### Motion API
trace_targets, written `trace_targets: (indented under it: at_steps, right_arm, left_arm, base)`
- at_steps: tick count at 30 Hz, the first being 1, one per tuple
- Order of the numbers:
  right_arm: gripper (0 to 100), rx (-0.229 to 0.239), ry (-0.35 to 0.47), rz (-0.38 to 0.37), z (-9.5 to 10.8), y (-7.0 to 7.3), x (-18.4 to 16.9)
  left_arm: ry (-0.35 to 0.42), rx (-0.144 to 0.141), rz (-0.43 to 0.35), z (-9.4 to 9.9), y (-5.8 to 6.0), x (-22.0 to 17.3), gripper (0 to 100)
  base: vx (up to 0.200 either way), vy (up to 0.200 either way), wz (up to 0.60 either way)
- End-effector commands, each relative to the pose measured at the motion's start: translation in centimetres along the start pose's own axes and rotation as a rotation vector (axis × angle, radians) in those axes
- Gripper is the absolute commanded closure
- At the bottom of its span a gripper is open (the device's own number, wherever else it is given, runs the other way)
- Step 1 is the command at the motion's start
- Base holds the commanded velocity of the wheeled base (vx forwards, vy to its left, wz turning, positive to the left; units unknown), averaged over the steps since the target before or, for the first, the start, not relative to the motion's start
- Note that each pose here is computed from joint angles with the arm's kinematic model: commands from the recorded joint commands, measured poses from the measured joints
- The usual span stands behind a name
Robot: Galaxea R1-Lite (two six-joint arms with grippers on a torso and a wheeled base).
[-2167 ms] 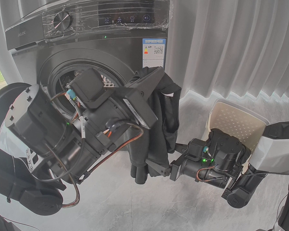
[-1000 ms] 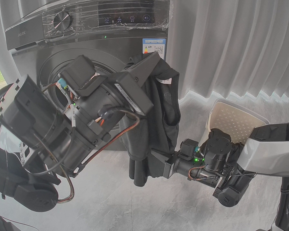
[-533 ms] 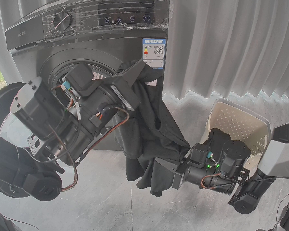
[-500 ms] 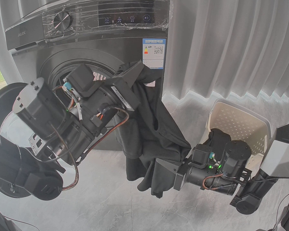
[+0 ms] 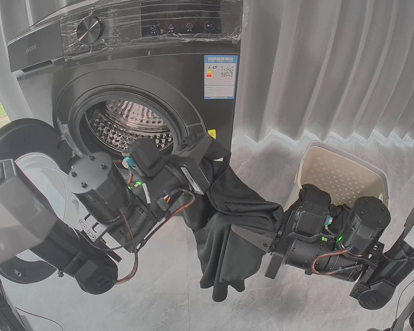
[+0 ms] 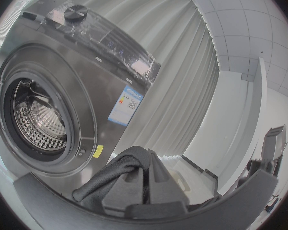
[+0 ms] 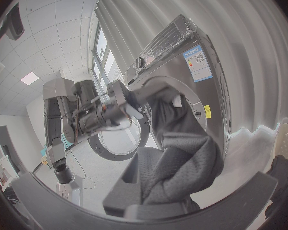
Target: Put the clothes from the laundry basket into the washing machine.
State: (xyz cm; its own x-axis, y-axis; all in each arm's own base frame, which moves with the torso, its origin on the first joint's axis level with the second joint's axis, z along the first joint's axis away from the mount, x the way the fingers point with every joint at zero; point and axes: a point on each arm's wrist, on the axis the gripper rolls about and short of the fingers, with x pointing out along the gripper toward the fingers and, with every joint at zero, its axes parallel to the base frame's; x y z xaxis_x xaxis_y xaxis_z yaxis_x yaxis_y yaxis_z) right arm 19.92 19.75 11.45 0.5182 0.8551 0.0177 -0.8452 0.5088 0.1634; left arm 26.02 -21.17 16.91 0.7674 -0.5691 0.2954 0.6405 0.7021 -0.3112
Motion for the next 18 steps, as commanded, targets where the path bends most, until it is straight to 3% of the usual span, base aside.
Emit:
trace_targets:
  at_steps: [1,12,13,18]
  right_arm:
    - [100,-0.007,-0.026,0.006,0.6,0.1,0.0]
    - [100,-0.007,-0.029,0.013,0.7,0.2,0.3]
    - [100,-0.007,-0.028,0.021,0.6,0.3,0.4]
    - [100,-0.012,-0.048,0.027,1.0,0.4,0.8]
  left_arm:
    - [0.072,0.002,0.020,-2.5,0.7,-0.1,100]
    - [0.106,0.006,0.019,-3.1,0.7,-0.7,100]
    - [0.123,0.008,0.022,-3.3,0.8,-1.0,0]
    - [0.137,0.006,0.014,-3.5,0.5,-1.4,0]
  base:
    - [0.000,0.000,0.00]
    - [0.000,0.000,0.00]
    - [0.000,0.000,0.00]
    - [0.000,0.000,0.00]
